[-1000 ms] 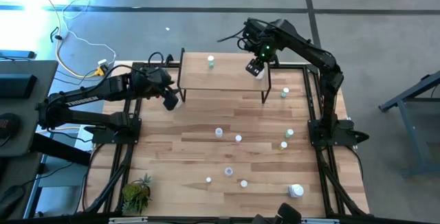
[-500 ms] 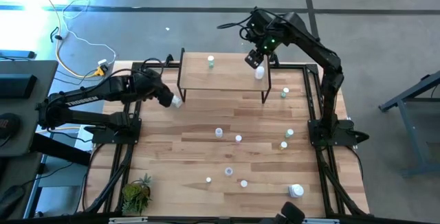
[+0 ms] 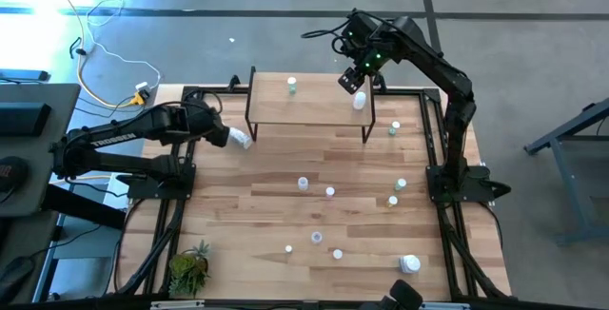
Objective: Pick and place medicine bottles onto shelf by color
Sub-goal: Put the orange pill bottle on the shelf
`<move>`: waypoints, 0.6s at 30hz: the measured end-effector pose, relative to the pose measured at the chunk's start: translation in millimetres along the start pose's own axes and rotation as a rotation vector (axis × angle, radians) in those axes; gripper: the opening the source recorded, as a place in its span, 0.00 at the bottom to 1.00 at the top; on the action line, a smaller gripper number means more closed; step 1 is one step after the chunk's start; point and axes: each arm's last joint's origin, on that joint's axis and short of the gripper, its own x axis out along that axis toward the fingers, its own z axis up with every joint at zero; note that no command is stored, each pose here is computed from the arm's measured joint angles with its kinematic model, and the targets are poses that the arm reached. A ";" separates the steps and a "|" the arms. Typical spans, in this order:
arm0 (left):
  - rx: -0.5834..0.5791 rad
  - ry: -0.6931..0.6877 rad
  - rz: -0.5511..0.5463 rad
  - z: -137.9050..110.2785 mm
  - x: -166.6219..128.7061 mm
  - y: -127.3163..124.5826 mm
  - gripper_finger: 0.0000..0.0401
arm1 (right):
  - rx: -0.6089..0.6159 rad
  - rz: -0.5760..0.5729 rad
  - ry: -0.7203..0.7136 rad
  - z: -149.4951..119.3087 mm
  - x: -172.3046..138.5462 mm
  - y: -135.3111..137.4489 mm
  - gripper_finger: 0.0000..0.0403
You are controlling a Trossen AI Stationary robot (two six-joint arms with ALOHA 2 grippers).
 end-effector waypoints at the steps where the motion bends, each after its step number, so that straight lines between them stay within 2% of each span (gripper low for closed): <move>1: -0.022 0.003 0.005 -0.3 0.0 0.5 0.50 | 0.000 0.000 0.000 0.0 0.0 0.1 0.51; 5: -0.111 0.007 0.012 -3.4 4.9 -0.1 0.50 | -0.019 0.000 0.000 0.0 0.0 0.0 0.51; 11: -0.192 0.067 0.063 -24.9 35.1 -0.9 0.50 | -0.079 0.000 0.000 0.0 0.0 0.1 0.51; 18: -0.297 0.018 0.019 -26.7 50.3 -7.0 0.50 | -0.095 0.000 0.000 0.0 0.0 0.0 0.51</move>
